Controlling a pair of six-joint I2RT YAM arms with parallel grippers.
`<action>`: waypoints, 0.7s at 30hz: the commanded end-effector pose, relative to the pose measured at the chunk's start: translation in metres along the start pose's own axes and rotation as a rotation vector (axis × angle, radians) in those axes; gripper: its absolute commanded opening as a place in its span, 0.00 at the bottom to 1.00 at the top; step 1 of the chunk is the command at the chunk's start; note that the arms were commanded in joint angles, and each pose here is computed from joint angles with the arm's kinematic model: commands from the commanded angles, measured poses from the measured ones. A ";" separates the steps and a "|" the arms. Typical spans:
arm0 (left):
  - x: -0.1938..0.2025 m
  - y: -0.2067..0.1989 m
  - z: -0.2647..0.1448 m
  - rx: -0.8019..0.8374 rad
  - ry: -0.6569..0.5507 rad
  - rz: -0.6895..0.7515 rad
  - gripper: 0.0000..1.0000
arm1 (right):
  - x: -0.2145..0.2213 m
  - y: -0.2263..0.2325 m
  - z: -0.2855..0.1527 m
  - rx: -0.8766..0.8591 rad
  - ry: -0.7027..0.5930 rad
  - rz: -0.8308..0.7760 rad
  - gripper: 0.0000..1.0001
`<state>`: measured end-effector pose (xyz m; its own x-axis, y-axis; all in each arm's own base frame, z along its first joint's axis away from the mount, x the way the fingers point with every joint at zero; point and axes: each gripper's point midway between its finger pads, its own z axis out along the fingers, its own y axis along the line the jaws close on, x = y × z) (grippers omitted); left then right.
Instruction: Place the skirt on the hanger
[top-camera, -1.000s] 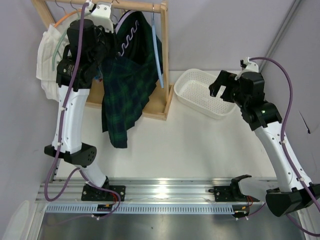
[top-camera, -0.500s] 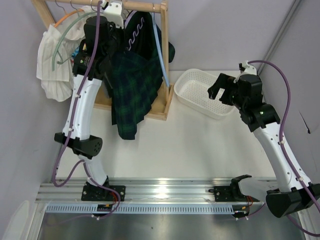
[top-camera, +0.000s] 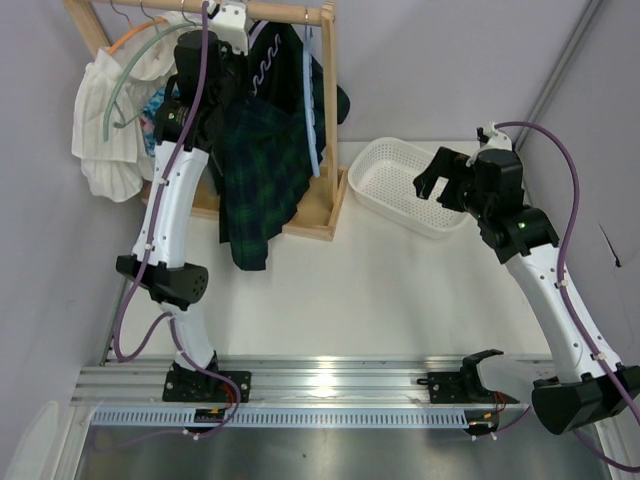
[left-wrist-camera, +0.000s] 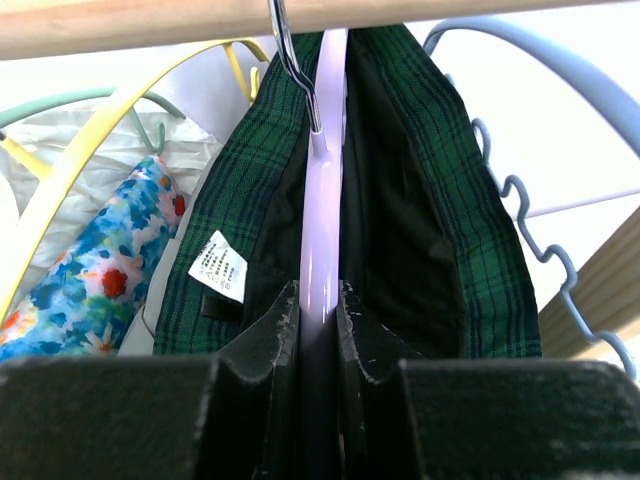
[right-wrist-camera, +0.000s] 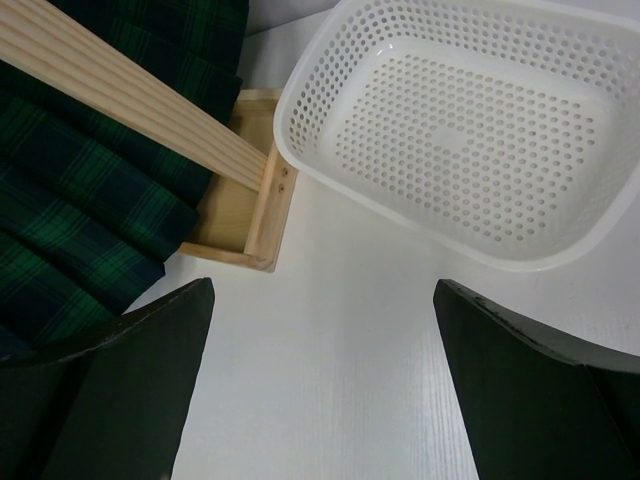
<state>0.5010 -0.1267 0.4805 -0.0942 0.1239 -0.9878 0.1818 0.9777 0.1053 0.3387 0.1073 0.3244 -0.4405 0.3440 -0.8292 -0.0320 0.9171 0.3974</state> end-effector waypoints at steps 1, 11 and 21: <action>-0.073 0.013 -0.013 -0.024 -0.248 0.008 0.01 | -0.011 0.010 0.001 -0.044 -0.035 0.019 0.99; -0.082 0.014 -0.034 -0.008 -0.264 0.026 0.25 | -0.008 0.011 0.003 -0.042 -0.012 0.007 0.99; -0.127 0.021 -0.117 0.012 -0.380 -0.016 0.91 | -0.029 0.013 -0.011 -0.036 -0.060 -0.029 0.99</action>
<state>0.4599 -0.1175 0.5553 0.1064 0.1012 -0.9892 0.1958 0.9732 0.1207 0.3428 0.1119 0.3260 -0.4469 0.3346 -0.8296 -0.0522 0.9161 0.3976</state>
